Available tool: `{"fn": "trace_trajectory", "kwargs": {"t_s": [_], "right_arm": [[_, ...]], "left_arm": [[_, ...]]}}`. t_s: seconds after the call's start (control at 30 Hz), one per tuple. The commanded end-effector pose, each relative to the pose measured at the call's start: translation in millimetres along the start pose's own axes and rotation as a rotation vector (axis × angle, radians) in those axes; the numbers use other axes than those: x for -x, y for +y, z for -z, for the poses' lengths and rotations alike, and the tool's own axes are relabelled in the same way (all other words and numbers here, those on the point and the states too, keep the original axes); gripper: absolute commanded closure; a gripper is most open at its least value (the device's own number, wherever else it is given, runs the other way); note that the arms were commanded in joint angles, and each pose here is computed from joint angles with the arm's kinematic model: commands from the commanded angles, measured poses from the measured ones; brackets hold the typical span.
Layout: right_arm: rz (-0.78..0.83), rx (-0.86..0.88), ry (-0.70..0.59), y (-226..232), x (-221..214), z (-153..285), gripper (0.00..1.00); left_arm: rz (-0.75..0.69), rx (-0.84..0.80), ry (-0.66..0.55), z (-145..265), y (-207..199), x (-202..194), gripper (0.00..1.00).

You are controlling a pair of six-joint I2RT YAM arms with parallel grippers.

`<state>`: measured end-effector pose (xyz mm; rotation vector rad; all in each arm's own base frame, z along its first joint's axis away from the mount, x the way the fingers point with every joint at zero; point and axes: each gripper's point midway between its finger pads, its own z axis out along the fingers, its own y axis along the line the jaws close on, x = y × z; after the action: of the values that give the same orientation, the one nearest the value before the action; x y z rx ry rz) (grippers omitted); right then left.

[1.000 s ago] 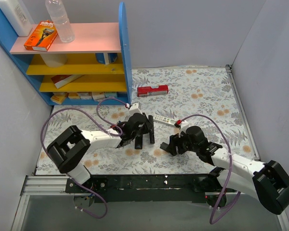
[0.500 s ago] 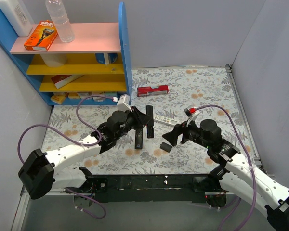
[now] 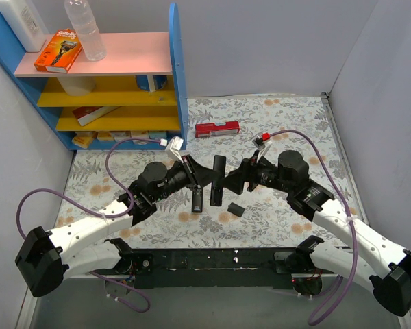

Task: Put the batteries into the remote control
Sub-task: Adjust the remote control.

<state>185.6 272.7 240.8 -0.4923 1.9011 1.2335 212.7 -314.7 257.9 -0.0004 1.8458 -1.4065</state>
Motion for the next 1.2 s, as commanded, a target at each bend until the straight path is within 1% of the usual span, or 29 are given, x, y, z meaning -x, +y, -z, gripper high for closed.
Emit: {"fn": "trace_trajectory", "kwargs": {"t_s": [0.0,0.2,0.37,0.57,0.73,0.83,0.87,0.93,1.03,1.07,1.13,1.17], "right_arm": [[-0.006,0.116,-0.104,37,44,1,0.2],[-0.049,0.14,-0.123,41,53,4,0.21],[-0.104,0.168,-0.155,42,57,10,0.26],[-0.134,0.229,-0.192,51,67,15,0.28],[-0.175,0.271,-0.183,55,65,13,0.31],[-0.192,0.288,-0.18,57,63,12,0.34],[-0.198,0.293,-0.182,57,63,13,0.38],[-0.202,0.299,-0.186,58,63,14,0.41],[-0.208,0.306,-0.182,59,62,14,0.5],[-0.213,0.31,-0.183,60,62,15,0.58],[-0.212,0.313,-0.192,61,63,16,0.69],[-0.215,0.307,-0.192,59,62,16,0.79]], "left_arm": [[-0.011,-0.139,0.044,9,-30,-3,1.0],[-0.005,-0.158,0.027,15,-36,2,1.0],[-0.003,-0.193,0.053,20,-43,-3,1.0],[0.008,-0.271,0.096,27,-58,-9,1.0],[0.02,-0.314,0.102,27,-67,-8,1.0],[0.02,-0.339,0.101,27,-74,-6,1.0],[0.018,-0.341,0.101,27,-74,-6,1.0],[0.026,-0.338,0.104,27,-72,-7,1.0],[0.037,-0.347,0.096,27,-73,-7,1.0],[0.036,-0.35,0.096,27,-73,-6,1.0],[0.034,-0.342,0.101,25,-71,-8,1.0],[0.033,-0.327,0.103,25,-68,-8,1.0]]}}
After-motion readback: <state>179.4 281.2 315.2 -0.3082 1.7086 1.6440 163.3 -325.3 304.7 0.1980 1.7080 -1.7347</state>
